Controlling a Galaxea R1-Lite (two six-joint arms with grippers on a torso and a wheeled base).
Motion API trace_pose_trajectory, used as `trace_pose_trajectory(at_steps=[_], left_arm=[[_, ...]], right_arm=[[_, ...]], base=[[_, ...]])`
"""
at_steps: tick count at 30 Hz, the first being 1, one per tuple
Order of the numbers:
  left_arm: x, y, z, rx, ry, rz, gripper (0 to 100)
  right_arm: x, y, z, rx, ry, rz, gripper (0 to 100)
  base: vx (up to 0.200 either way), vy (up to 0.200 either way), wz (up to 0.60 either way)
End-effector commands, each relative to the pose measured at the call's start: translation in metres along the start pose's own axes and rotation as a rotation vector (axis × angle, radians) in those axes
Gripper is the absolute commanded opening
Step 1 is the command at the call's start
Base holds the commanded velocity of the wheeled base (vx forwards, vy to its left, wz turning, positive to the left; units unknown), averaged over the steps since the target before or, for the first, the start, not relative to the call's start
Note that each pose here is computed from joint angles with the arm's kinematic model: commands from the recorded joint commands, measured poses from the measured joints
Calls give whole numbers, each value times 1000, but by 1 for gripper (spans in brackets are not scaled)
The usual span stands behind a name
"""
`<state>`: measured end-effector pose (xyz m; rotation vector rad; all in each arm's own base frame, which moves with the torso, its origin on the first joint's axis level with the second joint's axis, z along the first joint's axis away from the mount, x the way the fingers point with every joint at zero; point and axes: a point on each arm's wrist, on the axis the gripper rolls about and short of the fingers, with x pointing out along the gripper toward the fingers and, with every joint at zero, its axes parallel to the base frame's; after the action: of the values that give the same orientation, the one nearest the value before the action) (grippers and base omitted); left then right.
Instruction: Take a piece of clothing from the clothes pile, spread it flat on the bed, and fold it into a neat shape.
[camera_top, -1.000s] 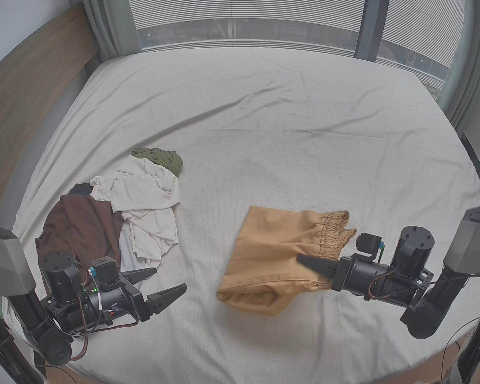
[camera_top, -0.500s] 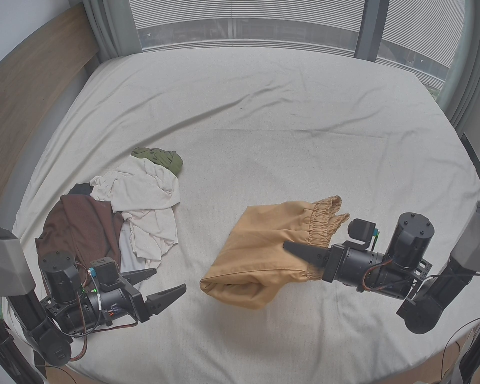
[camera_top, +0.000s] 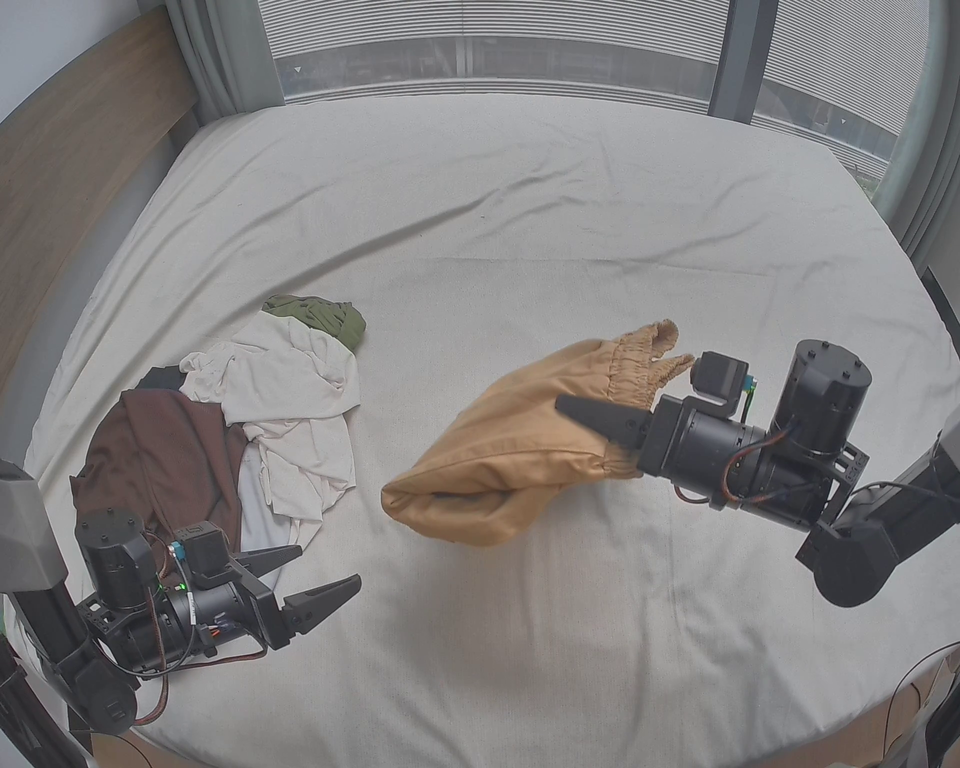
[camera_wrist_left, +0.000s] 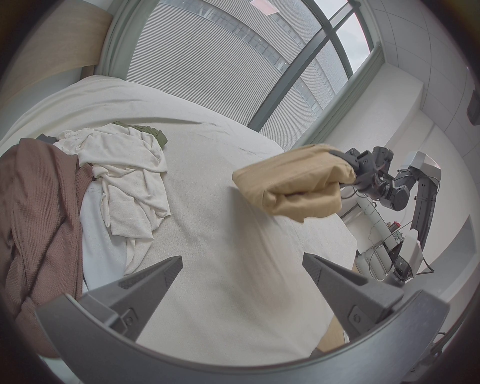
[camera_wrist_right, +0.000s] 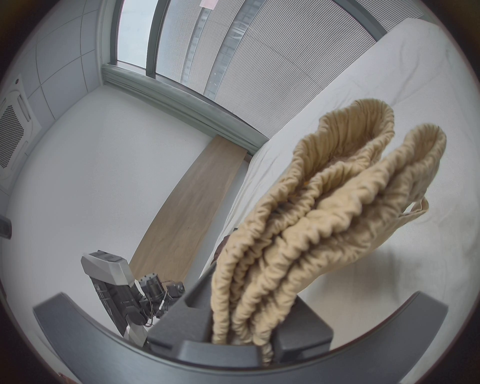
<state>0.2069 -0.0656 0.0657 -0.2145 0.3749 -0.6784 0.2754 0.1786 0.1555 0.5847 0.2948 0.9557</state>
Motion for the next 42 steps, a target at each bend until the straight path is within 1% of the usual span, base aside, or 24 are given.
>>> trace_pose_trajectory(at_steps=[1,6,11,14,22,29,35,37,38,42], left_arm=[[-1,1,-1,-4,3,4,100],[0,1,-1,-5,2,4,100],[0,1,-1,-6,4,6,100],[0,1,-1,-5,3,4,100],[0,1,-1,-7,4,3,100],[0,1,-1,-8,3,5,100],[-1,0,-1,-10,5,3,100],[-1,0,-1,-10,5,3,100],[-1,0,-2,-11,7,4,100],[-1,0,-2,-15,7,4,100]], right_arm=[[10,8,27,-10,-55,27,0],[17,6,45,-14,-73,19,0],[22,3,56,1,-77,29,0],[30,-3,65,13,-87,22,0],[54,-23,81,23,-73,10,0],[80,-48,90,26,-78,-8,0],[93,-65,103,31,-90,4,0],[96,-67,106,27,-95,5,0],[99,-74,110,23,-105,1,0],[106,-84,117,9,-116,16,0]], base=[[0,0,0],[0,0,0],[0,0,0],[0,0,0],[0,0,0],[0,0,0],[0,0,0],[0,0,0],[0,0,0],[0,0,0]])
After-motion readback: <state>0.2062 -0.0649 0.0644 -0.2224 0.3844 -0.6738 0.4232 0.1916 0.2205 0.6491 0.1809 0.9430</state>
